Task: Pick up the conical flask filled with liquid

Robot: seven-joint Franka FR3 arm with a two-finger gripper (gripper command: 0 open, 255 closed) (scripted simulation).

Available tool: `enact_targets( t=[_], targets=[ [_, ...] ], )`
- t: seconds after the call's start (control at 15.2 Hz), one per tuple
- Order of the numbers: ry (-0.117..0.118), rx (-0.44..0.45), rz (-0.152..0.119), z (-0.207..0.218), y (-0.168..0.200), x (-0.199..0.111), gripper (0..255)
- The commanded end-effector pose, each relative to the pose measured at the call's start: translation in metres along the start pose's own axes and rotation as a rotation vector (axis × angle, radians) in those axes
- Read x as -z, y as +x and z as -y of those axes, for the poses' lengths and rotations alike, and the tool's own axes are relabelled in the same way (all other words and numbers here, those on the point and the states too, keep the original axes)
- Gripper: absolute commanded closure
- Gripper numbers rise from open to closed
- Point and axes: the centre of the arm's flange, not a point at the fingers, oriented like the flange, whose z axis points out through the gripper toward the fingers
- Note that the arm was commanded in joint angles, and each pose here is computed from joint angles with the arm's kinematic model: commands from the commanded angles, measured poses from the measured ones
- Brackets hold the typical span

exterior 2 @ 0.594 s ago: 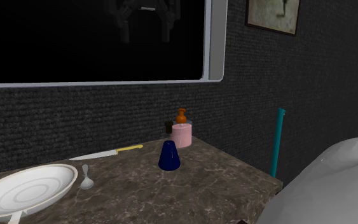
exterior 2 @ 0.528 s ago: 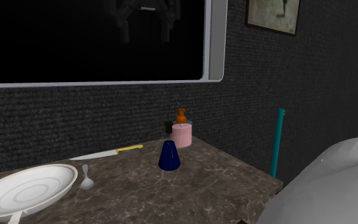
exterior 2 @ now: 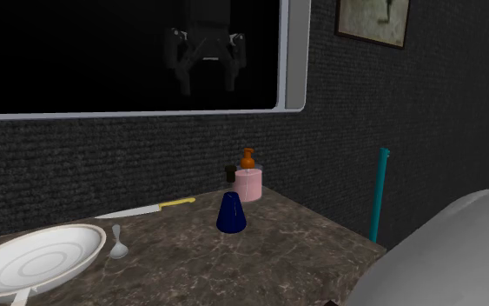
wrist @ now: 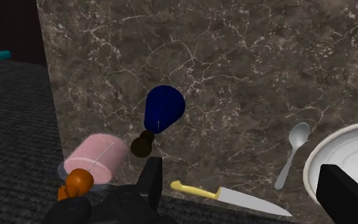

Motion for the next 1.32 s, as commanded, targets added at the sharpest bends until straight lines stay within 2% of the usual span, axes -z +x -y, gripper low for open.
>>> enact_targets(
  t=[0.0,0.73,1.25],
  targets=[
    [0.006,-0.01,0.021,-0.014,0.016,-0.021,0],
    [0.042,-0.066,0.136,-0.085,0.093,-0.138,0],
    [0.066,-0.103,0.213,-0.133,0.136,-0.222,0]
  ],
)
